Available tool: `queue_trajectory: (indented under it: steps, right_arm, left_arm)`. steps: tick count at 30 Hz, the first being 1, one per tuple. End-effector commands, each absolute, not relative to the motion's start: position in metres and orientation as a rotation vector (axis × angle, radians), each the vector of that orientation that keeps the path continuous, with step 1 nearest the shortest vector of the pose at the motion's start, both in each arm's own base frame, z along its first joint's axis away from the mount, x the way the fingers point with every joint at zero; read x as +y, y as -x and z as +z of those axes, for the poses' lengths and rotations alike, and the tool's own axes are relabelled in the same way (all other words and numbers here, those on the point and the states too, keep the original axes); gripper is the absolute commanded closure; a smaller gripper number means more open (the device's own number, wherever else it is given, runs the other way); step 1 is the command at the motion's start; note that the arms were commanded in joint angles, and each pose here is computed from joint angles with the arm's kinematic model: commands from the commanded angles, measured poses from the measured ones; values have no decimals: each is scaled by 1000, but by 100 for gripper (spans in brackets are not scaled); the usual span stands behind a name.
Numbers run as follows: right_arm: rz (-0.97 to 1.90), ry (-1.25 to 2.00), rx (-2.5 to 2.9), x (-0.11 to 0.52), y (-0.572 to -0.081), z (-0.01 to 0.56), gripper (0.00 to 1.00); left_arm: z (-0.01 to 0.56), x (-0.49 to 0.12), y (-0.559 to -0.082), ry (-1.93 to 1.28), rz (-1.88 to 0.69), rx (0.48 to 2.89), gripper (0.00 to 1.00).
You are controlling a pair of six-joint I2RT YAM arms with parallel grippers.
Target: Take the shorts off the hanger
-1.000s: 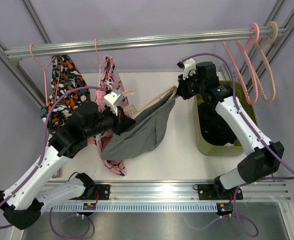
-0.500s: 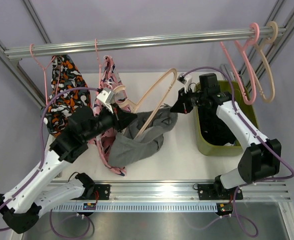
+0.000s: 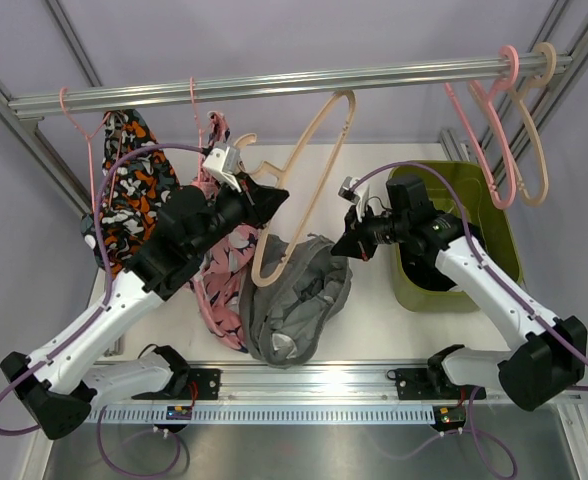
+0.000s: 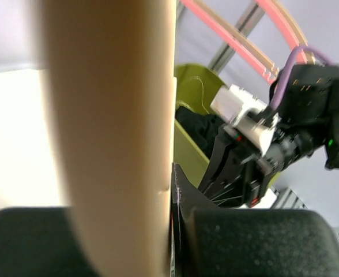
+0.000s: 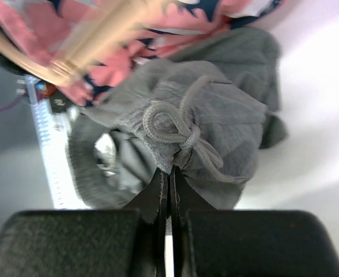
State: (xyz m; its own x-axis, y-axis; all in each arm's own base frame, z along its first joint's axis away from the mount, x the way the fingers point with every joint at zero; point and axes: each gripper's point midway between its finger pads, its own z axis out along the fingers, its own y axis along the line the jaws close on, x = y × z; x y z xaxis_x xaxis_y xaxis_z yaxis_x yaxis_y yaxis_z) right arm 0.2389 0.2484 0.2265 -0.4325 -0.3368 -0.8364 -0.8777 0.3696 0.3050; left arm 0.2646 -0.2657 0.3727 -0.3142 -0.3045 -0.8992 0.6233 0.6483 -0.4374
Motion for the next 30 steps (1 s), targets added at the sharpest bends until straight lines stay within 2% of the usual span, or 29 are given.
queue_trajectory:
  steps: [1,3,4,5,7,10,14,18,22,30]
  right_arm:
    - [807,1088,1995,231,-257,203,98]
    - [746,1151,2055,222,-258,181,90]
    - [737,1184,2067,219,-255,174,84]
    - [760,1223,2089,217,-247,167,73]
    - [766,1304,2056,217,-242,162,64]
    - [759,1359,2003,214,-236,171,56]
    - [726,1457,1819,212,-226,214,42]
    - [728,1600,1573,210,-200,258,37]
    - [766,1696,1343,215,-177,306,36]
    - [575,1837,1121,229,-212,346,35]
  left_arm:
    - [421,-251,-263,-242,-899,1558,100]
    - [399,-249,-260,-254,-872,1652,100]
    - [394,-248,-258,-249,-872,1678,100]
    - [384,-245,-255,-251,-861,1719,100]
    - [377,-244,-251,-241,-865,1753,100]
    - [367,-243,-246,-246,-862,1809,100]
    - [355,-249,-238,-320,-873,1873,100]
    - [336,-250,-227,-421,-854,1956,100]
    - [326,-260,-209,-560,-919,1995,100]
    - [319,-289,-180,-789,-1061,2024,100]
